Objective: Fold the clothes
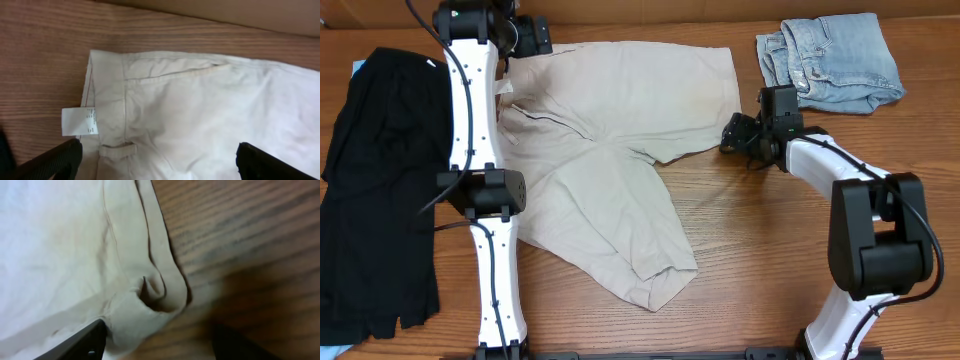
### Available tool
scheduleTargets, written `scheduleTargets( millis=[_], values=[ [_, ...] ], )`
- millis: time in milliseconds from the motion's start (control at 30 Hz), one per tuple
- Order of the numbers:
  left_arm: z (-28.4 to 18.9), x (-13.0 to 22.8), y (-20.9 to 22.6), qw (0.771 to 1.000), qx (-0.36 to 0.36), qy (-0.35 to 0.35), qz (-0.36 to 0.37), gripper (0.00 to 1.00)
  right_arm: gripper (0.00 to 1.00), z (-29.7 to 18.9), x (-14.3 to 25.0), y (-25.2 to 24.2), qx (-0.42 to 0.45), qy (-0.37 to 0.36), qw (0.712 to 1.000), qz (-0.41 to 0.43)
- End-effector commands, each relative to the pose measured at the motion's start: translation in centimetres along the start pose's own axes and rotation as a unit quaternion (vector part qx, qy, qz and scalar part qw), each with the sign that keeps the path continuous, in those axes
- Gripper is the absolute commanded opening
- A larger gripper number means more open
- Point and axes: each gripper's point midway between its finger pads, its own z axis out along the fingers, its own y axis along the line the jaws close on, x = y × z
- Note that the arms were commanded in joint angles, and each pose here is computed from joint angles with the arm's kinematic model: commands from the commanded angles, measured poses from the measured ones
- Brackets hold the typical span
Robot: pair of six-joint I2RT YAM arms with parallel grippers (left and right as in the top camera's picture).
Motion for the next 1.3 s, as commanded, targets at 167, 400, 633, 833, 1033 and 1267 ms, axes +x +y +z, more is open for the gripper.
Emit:
scheduleTargets(
  millis=[167,400,633,833,1033,1267],
  values=[
    [-13.1,-2.4,-6.5,0.989,0.044,-0.087,0.114,1.0,0.51,1.7,-0.6,0.4,-0.009,-0.013,1.0,-0.017],
    [-18.5,-1.7,-7.6,0.986,0.046,-0.105,0.123,1.0,0.16,0.3,-1.0,-0.8,-0.001,-0.004,1.0,-0.001],
    [-19.5,-2.2,-7.4,0.982,0.036,-0.122,0.14,1.0,0.04,-0.2,-4.1,-2.7,0.04,-0.067,0.997,-0.01],
    [-19.5,-2.2,-7.2,0.982,0.03,-0.121,0.14,1.0,0.04,-0.4,-4.5,-5.6,0.094,-0.073,0.993,-0.016],
    [-19.6,-2.3,-6.6,0.983,0.011,-0.122,0.138,1.0,0.33,-1.9,-4.3,-4.5,0.033,-0.028,0.999,-0.003],
    [-24.3,-1.2,-6.7,0.981,0.011,-0.136,0.137,1.0,0.63,-11.8,-6.9,1.3,-0.025,-0.045,0.998,-0.02]
  ],
)
